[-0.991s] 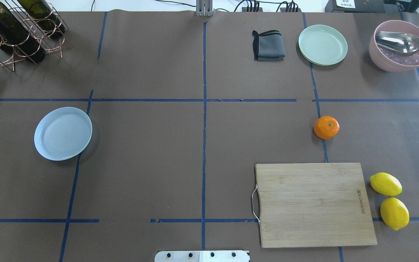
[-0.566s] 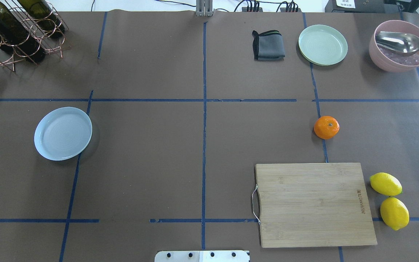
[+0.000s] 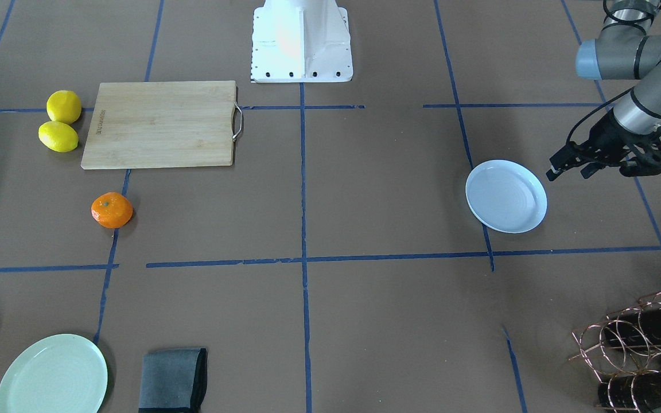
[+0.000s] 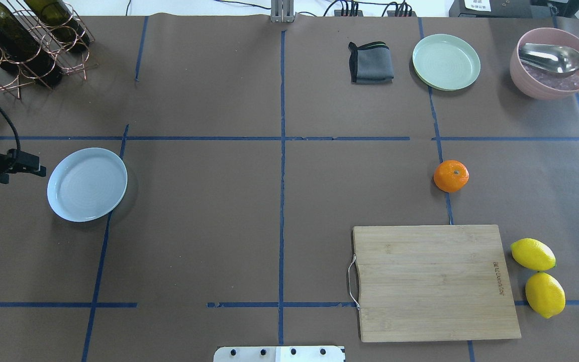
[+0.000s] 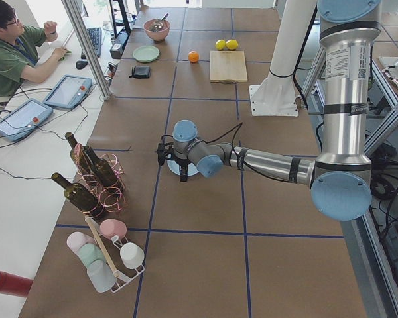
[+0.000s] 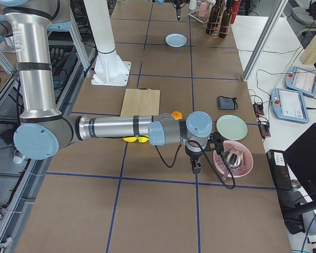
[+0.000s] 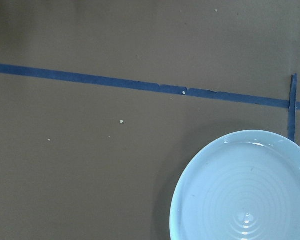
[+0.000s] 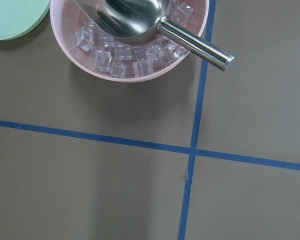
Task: Pick orange to plate
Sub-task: 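Reach the left gripper to the pale blue plate rim and grip it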
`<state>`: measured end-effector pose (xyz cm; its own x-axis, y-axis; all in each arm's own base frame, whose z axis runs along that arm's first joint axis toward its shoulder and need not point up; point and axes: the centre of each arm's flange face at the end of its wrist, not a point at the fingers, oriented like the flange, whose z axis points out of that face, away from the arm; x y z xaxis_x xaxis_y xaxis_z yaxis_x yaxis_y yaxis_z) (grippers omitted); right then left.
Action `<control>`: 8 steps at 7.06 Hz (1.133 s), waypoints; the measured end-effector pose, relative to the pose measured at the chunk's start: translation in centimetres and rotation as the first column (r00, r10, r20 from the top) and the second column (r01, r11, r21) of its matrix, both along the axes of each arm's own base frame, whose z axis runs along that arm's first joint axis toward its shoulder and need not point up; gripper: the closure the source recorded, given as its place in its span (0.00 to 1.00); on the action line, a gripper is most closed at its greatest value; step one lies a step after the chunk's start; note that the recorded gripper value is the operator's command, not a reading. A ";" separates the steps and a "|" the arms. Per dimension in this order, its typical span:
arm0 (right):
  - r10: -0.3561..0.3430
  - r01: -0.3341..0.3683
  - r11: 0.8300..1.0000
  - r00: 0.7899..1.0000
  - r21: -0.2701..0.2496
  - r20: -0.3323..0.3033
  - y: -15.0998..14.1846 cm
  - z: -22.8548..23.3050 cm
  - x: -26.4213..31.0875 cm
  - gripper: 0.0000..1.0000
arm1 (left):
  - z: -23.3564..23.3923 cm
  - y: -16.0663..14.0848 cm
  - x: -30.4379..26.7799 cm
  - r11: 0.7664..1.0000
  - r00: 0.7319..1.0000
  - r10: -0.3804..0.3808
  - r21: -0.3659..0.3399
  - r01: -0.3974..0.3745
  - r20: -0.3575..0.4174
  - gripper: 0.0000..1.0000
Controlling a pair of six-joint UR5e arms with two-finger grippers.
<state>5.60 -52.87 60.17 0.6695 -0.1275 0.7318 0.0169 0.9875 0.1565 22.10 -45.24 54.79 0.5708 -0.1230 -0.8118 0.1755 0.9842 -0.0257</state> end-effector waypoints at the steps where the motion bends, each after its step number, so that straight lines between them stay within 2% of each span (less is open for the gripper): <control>1: -0.001 0.001 1.000 1.000 -0.001 0.007 0.0 0.0 0.0 0.00 | 0.1 0.5 1.5 1.000 1.000 -0.008 -0.006 0.008 0.009 0.04; 3: -0.004 0.004 1.000 1.000 -0.002 0.031 0.1 -0.2 -0.2 0.00 | 0.6 1.3 3.7 1.000 0.999 -0.016 -0.001 0.016 0.043 0.10; 5: -0.004 0.004 1.000 0.999 -0.003 0.037 0.1 -0.2 -0.2 0.00 | 1.5 1.6 5.1 1.000 0.996 -0.024 0.014 0.023 0.082 0.25; 8: -0.004 0.004 1.000 0.999 -0.005 0.038 0.1 -0.2 -0.3 0.00 | 1.8 1.9 5.9 1.000 0.995 -0.019 0.022 0.017 0.097 0.36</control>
